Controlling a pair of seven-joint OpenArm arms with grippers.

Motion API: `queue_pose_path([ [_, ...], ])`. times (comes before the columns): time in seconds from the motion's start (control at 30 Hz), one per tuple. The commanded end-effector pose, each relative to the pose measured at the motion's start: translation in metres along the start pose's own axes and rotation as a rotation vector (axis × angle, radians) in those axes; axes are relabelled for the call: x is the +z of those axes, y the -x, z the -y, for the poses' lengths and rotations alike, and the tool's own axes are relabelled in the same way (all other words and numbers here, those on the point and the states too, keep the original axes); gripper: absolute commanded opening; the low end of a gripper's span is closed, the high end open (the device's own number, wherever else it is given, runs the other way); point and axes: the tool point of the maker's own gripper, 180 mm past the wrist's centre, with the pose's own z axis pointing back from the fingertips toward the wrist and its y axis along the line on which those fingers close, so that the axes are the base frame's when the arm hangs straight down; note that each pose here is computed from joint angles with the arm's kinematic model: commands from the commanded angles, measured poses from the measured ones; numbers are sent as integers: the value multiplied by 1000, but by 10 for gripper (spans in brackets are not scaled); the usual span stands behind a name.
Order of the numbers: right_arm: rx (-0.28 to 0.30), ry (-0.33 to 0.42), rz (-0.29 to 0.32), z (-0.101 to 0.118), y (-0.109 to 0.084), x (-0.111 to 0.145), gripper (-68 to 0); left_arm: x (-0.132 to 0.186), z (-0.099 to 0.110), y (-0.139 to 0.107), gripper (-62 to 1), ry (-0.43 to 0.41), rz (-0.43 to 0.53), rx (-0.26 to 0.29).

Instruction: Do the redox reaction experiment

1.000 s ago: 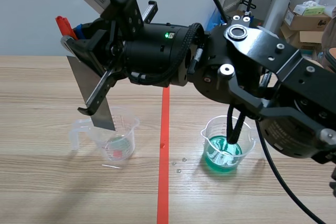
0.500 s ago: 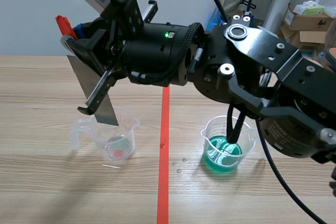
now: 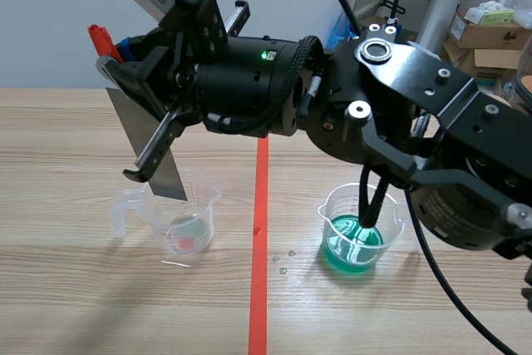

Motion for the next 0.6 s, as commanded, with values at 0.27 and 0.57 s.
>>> queue_pose_path([
  [0.27,21,10,47,6,-16,-1,-662,-1,-4,-8,14,-24,41,19],
  [0.57,21,10,47,6,-16,-1,-662,-1,-4,-8,14,-24,41,19],
])
